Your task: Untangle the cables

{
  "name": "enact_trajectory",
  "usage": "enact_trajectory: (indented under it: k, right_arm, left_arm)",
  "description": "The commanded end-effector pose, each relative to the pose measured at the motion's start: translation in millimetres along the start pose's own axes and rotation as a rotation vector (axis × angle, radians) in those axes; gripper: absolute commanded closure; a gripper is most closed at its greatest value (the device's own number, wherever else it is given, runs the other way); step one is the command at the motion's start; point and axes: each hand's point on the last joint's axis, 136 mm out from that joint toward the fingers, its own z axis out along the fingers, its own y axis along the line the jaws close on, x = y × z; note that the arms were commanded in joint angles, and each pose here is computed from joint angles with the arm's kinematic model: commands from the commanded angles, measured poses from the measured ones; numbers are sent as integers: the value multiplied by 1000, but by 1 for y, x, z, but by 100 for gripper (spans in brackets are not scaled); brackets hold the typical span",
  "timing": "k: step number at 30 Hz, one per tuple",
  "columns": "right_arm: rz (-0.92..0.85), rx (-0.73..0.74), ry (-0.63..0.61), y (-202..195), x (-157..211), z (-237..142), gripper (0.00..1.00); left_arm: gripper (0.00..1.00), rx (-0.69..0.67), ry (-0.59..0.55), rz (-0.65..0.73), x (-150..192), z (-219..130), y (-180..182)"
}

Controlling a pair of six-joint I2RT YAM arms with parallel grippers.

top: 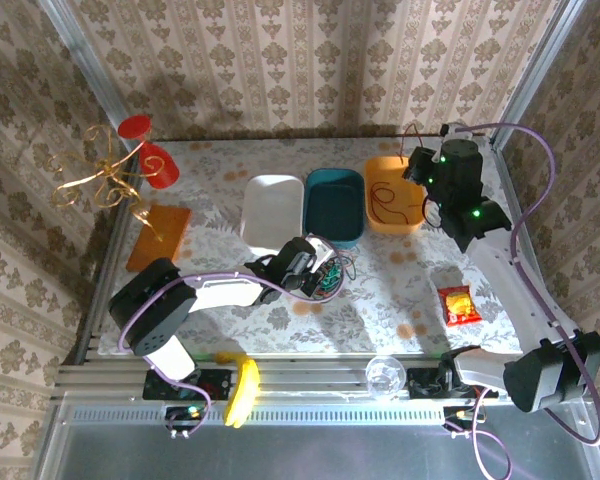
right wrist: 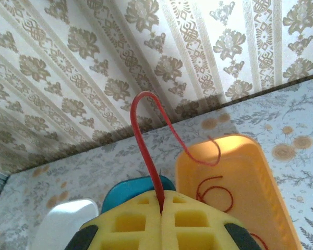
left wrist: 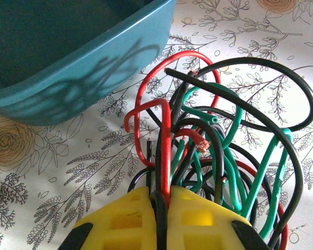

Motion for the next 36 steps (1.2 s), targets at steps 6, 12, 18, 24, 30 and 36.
enact_trajectory:
  k: [6, 12, 18, 24, 30, 36]
  right_arm:
    - [-32, -26, 127, -5, 44, 11, 100]
    - [-17, -12, 172, -9, 55, 26, 100]
    - [17, 12, 221, -13, 63, 57, 100]
    - [83, 89, 249, -31, 68, 97, 100]
    - [138, 176, 249, -49, 85, 136, 100]
    - [166, 351, 394, -85, 142, 156, 100]
  left_arm:
    - [100, 19, 33, 43, 5, 3, -9]
    - [100, 19, 40, 45, 6, 4, -9]
    - [100, 19, 43, 49, 7, 4, -10]
    - [100, 17, 46, 52, 7, 4, -10]
    - [100, 24, 57, 60, 8, 6, -11]
    - [100, 38, 67, 70, 9, 8, -14]
